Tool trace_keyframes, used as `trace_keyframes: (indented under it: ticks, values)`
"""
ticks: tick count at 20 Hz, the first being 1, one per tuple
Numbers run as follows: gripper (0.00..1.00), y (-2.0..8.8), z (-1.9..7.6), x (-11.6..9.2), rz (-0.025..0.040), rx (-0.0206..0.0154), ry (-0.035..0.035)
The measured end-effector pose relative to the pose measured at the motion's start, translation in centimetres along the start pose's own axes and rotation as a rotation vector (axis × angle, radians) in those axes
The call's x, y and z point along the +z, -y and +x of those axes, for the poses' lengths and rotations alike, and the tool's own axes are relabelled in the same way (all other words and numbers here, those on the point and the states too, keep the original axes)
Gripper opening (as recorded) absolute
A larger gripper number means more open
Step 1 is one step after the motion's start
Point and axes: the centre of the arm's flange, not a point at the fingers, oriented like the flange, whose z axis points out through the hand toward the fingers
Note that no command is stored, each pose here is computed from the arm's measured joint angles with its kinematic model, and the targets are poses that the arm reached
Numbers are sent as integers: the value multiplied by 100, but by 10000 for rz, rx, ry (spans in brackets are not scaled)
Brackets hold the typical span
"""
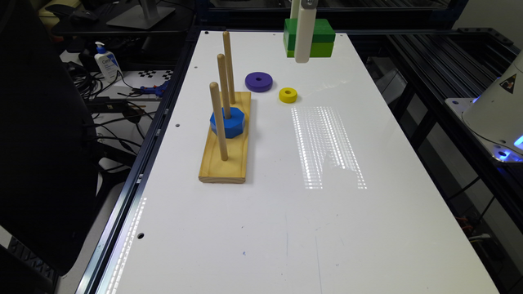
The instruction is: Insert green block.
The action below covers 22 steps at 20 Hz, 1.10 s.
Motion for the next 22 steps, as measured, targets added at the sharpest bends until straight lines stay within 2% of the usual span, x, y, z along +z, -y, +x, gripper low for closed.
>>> trace_keyframes:
  ticks: [11,14,17,19,22]
  values:
    - [0,-5,-1,8,-13,4,9]
    - [0,9,10,-8,75,4,-56]
    - [0,66,41,2,224,-16,-136]
    - [0,128,83,21,269,-28,-120]
    - [0,185,124,36,296,-33,-92]
